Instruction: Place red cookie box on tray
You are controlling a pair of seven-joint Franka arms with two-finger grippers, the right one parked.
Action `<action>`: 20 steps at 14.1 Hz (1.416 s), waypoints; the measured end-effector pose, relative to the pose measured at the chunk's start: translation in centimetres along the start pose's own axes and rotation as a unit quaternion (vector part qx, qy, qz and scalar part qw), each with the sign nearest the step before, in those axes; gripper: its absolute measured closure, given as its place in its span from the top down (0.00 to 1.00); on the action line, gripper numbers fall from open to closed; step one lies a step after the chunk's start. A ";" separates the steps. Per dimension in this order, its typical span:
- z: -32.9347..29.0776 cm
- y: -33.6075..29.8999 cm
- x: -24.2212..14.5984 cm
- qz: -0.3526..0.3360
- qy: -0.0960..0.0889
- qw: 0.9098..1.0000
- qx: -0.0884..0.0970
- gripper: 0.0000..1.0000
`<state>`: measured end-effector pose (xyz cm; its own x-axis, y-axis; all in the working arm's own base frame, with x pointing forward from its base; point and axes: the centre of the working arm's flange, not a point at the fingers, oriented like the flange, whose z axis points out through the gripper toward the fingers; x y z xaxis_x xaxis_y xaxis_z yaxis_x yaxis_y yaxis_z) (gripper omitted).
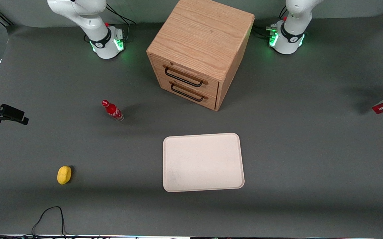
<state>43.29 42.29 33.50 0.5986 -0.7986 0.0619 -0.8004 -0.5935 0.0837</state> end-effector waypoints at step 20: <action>-17.0 12.8 49.1 -0.437 0.019 0.899 -0.032 0.03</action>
<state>62.90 -2.82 54.52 0.9995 -0.0247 -0.0207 -0.0207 -0.9845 0.1739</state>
